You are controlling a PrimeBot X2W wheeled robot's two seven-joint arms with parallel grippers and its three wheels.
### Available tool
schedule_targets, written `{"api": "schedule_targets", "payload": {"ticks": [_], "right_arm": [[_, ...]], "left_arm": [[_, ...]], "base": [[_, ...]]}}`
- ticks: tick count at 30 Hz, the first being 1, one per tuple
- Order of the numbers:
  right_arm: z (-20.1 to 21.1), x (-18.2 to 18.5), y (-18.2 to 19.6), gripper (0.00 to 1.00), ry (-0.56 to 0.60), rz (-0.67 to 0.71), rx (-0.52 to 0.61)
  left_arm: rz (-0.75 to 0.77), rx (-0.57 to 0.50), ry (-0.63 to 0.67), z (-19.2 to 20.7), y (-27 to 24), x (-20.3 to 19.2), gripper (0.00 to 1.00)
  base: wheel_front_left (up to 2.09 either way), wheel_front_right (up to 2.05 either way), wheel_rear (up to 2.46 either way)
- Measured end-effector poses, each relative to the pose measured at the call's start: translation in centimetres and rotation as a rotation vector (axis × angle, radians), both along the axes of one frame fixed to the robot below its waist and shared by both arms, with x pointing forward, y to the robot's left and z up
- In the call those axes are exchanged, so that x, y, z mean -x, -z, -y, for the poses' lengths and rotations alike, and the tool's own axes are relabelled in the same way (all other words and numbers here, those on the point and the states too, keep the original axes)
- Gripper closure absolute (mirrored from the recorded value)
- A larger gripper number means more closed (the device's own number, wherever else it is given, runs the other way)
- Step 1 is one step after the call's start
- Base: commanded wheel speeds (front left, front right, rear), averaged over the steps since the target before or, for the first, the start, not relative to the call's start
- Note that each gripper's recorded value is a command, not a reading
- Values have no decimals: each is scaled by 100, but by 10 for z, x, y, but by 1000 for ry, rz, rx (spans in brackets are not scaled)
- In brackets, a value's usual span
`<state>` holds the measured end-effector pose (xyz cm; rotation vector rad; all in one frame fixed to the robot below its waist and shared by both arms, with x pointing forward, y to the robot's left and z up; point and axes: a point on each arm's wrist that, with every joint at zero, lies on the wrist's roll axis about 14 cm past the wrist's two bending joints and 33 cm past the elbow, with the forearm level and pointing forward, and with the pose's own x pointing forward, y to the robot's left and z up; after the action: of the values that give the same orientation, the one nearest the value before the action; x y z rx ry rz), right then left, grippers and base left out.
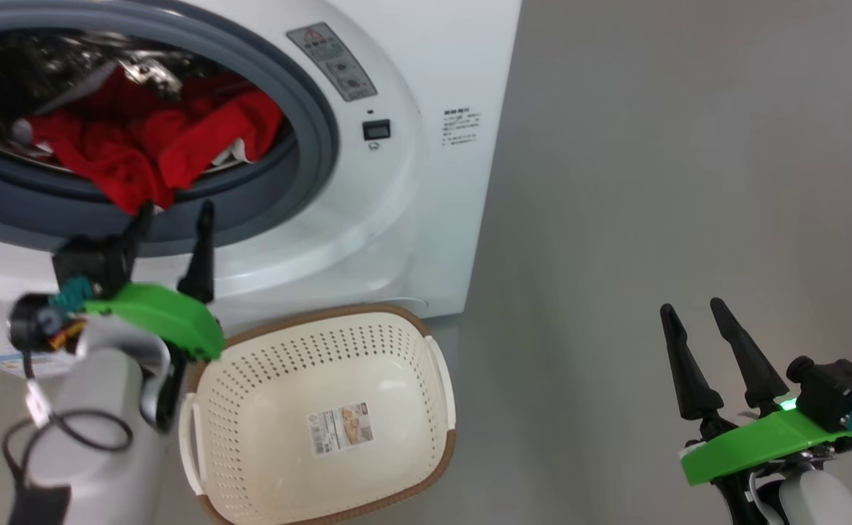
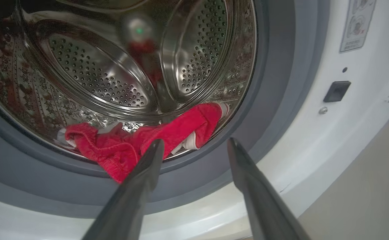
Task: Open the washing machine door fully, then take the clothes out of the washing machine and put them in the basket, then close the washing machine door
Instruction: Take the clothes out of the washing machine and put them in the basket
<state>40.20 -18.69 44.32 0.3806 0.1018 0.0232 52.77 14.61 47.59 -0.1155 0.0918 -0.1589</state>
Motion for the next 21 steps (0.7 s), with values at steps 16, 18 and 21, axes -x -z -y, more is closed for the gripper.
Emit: {"api": "schedule_targets", "payload": {"ticks": [16,18,21], "right_arm": [[15,-12,21,0,54,-51,7],[17,-13,25,0,61,-59,9],[18,-15,28,0,66,-66,11]], "left_arm": [[-137,-110,43,7,34,-83,0],[-161,-127,42,3,43,-89,0],[-180,-142,44,2,51,-98,0]], "base": [[0,0,0],[0,0,0],[0,0,0]]}}
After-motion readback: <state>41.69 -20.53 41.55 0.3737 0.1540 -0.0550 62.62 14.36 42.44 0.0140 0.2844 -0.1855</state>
